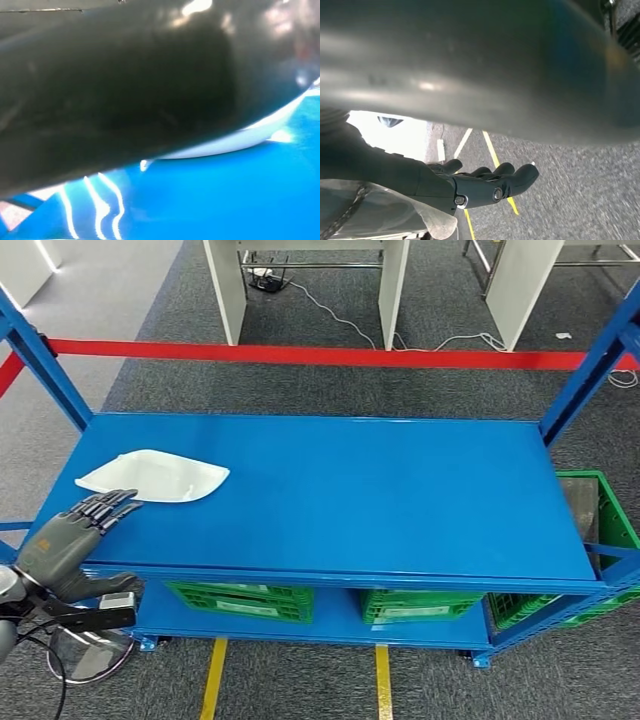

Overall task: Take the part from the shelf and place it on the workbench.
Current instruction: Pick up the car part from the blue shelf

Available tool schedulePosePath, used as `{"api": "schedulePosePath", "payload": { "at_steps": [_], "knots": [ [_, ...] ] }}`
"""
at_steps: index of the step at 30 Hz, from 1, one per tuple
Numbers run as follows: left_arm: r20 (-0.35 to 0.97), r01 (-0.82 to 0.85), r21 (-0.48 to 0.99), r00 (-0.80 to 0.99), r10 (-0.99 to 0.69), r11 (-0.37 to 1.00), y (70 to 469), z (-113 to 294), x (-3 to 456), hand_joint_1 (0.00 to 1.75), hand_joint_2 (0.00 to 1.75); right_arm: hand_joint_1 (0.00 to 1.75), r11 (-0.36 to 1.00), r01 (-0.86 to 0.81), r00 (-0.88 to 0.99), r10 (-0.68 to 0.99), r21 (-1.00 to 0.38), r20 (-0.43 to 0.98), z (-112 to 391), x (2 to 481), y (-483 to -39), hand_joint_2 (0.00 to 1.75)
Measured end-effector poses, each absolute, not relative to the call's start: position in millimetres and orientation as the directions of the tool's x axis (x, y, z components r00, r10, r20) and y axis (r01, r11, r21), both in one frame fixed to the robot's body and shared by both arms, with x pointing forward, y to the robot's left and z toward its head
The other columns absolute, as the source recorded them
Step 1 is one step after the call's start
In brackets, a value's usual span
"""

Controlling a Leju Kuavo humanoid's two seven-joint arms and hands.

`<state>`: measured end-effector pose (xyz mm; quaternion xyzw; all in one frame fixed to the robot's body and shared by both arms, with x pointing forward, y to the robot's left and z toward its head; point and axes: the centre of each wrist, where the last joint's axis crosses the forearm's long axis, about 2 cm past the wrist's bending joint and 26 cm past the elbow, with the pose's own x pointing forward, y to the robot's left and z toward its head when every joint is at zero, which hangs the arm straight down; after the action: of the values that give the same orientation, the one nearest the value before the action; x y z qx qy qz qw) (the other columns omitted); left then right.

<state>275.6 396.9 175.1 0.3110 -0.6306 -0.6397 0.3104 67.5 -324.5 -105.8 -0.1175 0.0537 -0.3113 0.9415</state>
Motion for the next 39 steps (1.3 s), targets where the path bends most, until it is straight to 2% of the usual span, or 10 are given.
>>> {"api": "schedulePosePath", "payload": {
  "at_steps": [4, 8, 18, 39],
  "knots": [
    [-0.014, 0.003, 1.000, -0.614, -0.790, -0.020, 398, 176, 276, 0.00, 0.00, 0.00, 0.782, 0.568, 0.804, -0.594, -0.257, -0.027, -106, 67, -324, 0.00],
    [-0.015, 0.012, 1.000, -0.610, -0.793, -0.028, 399, 173, 274, 0.00, 0.00, 0.00, 0.783, 0.564, 0.808, -0.588, -0.262, -0.020, -106, 67, -324, 1.75],
    [-0.079, -0.056, 0.997, -0.586, -0.807, -0.057, 404, 192, 288, 0.00, 0.00, 0.00, 0.796, 0.544, 0.823, -0.568, -0.266, -0.016, -106, 67, -320, 1.75],
    [-0.100, -0.085, 0.994, -0.596, -0.797, -0.061, 403, 215, 307, 0.00, 0.00, 0.00, 0.807, 0.528, 0.835, -0.550, -0.264, -0.008, -106, 66, -317, 1.75]
  ]
}}
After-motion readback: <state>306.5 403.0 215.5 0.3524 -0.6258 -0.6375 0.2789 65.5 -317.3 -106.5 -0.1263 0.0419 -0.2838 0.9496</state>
